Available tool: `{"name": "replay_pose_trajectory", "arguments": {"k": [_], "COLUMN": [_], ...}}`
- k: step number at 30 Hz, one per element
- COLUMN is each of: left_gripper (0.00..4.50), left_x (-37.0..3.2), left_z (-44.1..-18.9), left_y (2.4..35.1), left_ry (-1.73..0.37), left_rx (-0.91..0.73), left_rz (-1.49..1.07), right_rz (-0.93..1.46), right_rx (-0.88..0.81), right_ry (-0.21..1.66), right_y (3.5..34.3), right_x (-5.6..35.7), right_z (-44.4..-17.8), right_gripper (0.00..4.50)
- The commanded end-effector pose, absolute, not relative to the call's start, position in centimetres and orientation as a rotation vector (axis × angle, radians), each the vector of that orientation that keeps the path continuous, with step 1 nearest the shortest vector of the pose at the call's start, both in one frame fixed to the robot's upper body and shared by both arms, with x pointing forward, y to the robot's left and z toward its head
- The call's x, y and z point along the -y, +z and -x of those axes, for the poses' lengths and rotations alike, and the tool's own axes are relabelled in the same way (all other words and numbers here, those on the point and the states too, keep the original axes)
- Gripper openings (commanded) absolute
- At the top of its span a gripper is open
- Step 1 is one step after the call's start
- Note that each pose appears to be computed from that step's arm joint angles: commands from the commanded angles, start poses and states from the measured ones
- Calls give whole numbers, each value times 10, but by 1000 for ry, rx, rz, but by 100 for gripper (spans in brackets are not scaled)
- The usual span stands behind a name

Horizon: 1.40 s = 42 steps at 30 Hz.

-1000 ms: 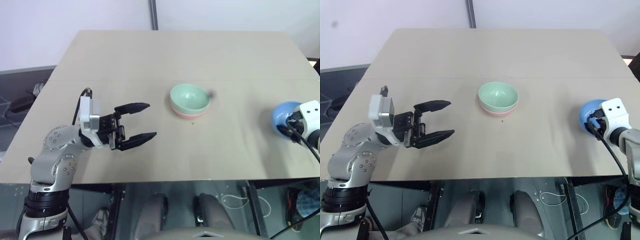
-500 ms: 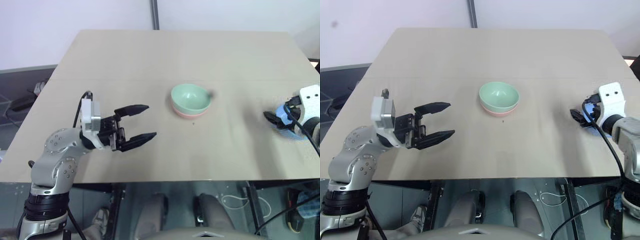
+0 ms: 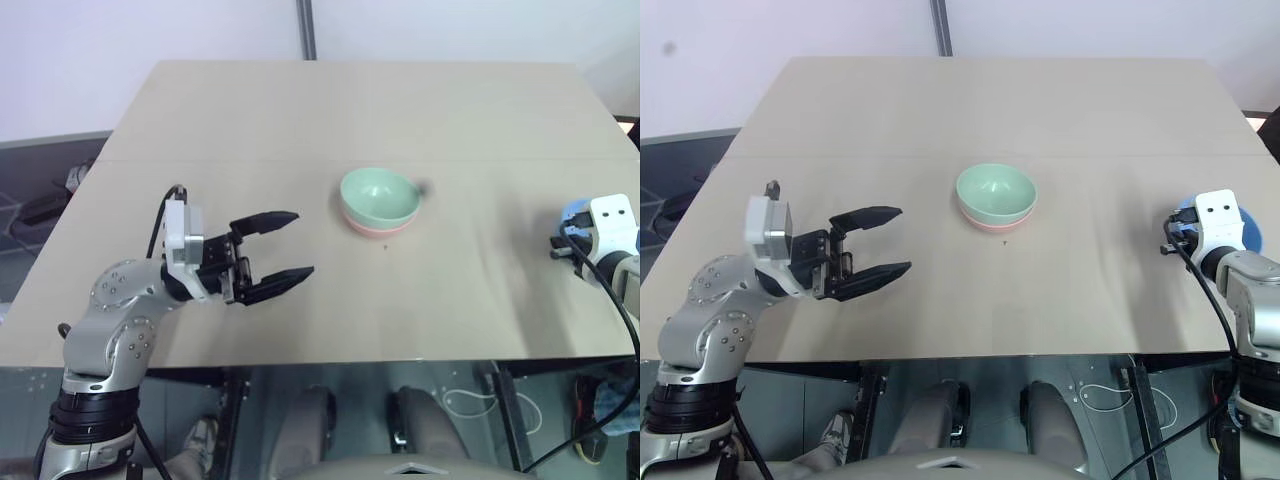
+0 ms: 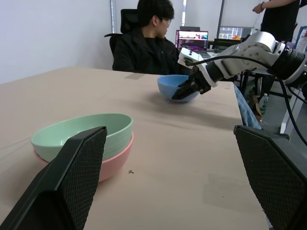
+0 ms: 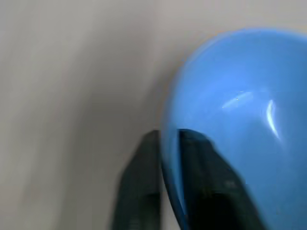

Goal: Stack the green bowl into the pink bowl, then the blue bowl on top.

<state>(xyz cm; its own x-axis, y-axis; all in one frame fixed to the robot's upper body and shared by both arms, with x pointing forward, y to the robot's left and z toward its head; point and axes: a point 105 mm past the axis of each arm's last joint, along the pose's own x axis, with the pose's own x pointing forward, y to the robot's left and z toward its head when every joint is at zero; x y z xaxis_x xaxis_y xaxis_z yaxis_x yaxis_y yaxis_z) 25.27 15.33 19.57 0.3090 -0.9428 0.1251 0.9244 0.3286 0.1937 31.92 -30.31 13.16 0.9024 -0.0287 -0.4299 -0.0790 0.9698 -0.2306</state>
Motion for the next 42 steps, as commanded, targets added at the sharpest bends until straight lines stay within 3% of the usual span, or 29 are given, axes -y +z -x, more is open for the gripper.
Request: {"name": "replay_pose_trajectory", "arguments": {"k": [1,11,18,19,20,23,26,32,34,36,42], "left_gripper": [450,450,450,450,450,450,450,450,450,450,450], "left_x": [-148,-150,-150,-150,-150,-150,-154,-168,-176,-177,-195], "left_z": [-250,-254,-249,-249,-248,-246,-248,-255,-259,-259,-270], "left_y": [203,195,192,192,192,191,191,186,186,186,187], "left_ry": [-1226,-1123,-1075,-1065,-1056,-1036,-984,-856,-814,-814,-692], "left_rx": [283,290,299,301,303,306,309,305,297,293,286], "left_rz": [-111,-81,-77,-81,-85,-88,-96,-130,-114,-122,-216], "right_rz": [344,302,308,341,352,423,455,273,260,290,400], "right_rx": [-354,98,108,88,70,54,123,279,240,194,120], "right_ry": [113,808,1037,1047,1030,1013,974,1053,1049,1028,769], "right_y": [154,228,215,207,201,189,206,251,248,238,211], "right_x": [284,103,31,27,27,32,41,62,79,95,164], "right_z": [-323,-313,-326,-331,-339,-350,-347,-306,-298,-294,-294], "right_gripper": [9,9,9,87,111,250,392,392,392,447,449]}}
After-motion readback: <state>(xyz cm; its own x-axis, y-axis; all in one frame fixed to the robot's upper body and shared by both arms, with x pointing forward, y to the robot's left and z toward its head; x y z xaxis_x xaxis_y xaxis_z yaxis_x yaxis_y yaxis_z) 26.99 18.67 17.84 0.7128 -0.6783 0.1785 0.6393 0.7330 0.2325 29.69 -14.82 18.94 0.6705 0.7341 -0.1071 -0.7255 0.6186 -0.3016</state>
